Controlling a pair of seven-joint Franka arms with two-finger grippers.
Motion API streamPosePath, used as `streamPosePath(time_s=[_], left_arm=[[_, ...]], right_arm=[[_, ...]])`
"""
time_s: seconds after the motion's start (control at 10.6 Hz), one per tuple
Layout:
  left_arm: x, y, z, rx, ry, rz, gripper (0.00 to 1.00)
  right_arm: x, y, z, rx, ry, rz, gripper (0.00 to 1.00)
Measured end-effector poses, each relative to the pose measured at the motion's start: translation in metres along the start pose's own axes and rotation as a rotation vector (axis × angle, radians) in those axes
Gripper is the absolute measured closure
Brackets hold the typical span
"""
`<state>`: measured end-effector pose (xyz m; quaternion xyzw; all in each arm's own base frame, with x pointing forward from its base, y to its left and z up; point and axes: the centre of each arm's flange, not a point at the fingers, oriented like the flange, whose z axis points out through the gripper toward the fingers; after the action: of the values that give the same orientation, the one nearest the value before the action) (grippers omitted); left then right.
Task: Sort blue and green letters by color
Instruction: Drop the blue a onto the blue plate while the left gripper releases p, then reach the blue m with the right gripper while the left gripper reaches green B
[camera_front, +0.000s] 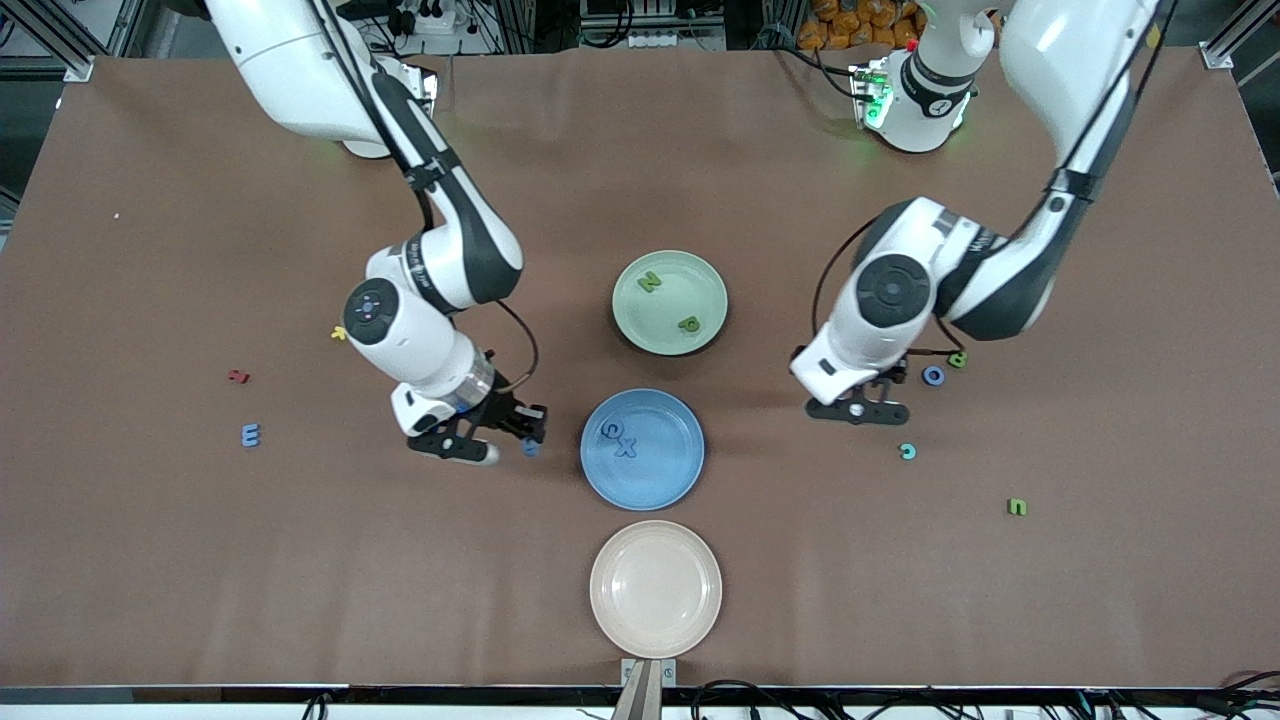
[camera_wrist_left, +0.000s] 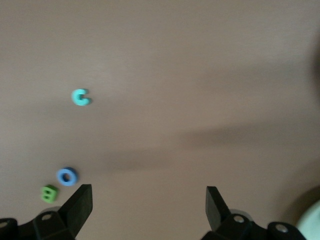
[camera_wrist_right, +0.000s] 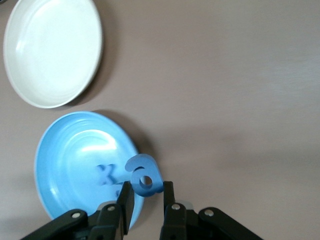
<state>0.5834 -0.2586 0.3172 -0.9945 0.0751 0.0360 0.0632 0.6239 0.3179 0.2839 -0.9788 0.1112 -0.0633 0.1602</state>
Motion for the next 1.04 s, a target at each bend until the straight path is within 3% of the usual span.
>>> streamPosePath(time_s=[0.57, 0.66, 1.04], left_arm=[[-0.019, -0.138, -0.005, -0.080, -0.034, 0.108, 0.00], [-0.025, -0.152, -0.002, -0.097, -0.043, 0.103, 0.00], [-0.058, -0.177, 0.009, -0.165, -0.042, 0.082, 0.00]], right_arm=[[-0.053, -0.084, 0.046, 0.048, -0.028, -0.129, 0.72], [-0.061, -0.094, 0.047, 0.061, -0.023, -0.140, 0.68], [-0.065, -0.104, 0.047, 0.082, -0.003, -0.147, 0.16]])
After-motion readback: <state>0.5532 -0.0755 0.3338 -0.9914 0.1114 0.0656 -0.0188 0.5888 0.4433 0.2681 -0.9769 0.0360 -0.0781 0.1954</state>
